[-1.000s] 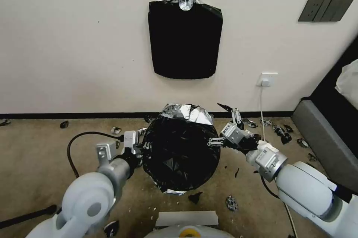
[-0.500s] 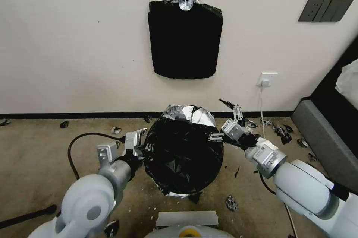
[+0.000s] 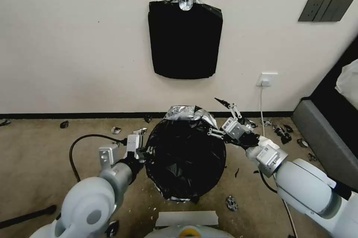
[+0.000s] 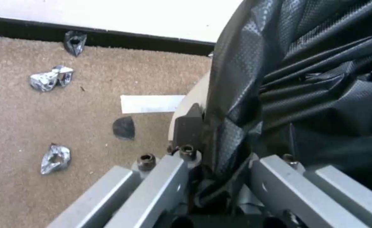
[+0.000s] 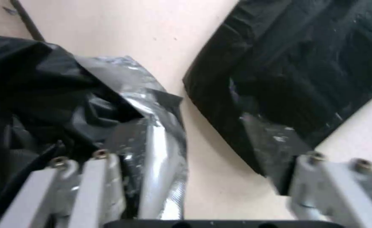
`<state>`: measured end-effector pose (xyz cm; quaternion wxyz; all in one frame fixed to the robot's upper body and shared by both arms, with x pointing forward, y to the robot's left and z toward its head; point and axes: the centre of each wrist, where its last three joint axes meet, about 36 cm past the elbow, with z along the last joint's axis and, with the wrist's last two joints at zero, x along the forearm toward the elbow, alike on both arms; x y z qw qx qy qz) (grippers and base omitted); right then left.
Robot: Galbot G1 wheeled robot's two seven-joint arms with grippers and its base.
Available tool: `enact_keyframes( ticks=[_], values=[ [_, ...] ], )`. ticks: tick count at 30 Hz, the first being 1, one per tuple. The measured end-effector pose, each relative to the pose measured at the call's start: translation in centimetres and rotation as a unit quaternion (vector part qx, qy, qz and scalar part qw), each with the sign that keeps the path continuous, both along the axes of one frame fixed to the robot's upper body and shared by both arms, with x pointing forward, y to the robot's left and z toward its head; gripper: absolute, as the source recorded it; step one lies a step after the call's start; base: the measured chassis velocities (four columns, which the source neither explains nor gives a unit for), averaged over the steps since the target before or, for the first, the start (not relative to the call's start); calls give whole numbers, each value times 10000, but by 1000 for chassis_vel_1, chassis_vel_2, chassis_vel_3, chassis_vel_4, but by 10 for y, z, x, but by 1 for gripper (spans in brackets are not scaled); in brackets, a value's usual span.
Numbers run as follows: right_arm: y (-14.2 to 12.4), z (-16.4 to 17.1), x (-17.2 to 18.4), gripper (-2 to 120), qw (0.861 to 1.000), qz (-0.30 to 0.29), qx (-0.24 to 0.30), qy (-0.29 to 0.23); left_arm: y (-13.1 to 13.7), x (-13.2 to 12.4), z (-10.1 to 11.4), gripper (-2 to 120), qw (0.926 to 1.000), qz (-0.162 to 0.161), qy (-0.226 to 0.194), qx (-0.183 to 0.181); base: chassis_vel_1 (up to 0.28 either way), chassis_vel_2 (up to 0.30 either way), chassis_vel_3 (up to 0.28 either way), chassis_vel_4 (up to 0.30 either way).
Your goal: Place a trash bag onto the trash bin.
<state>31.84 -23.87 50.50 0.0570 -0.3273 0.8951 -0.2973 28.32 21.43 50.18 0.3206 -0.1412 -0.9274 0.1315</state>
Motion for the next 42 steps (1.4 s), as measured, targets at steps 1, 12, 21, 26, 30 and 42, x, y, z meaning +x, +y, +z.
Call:
enact_keyframes(
  ticks=[1,12,21,26,30,42],
  values=[
    [0,0,0,59,10000,0,0,0,0,0,0,2,10000,0,0,0,0,0,0,0],
    [-18,5,6,11,9972,702,112,217,4,-8,-4,2,9968,-401,-613,325,0,0,0,0],
    [-30,15,19,0,9947,756,368,587,6,-10,-7,2,9920,-572,-1075,348,0,0,0,0],
    [-42,19,39,0,9942,637,522,688,9,-11,-9,2,9862,-778,-1434,270,0,0,0,0],
    [-58,18,58,0,9922,828,585,733,11,-10,-10,2,9811,-968,-1666,202,0,0,0,0],
    [-98,-14,96,0,9848,1284,260,1143,10,-11,-11,2,9726,-1290,-1934,73,0,0,0,0]
  ],
)
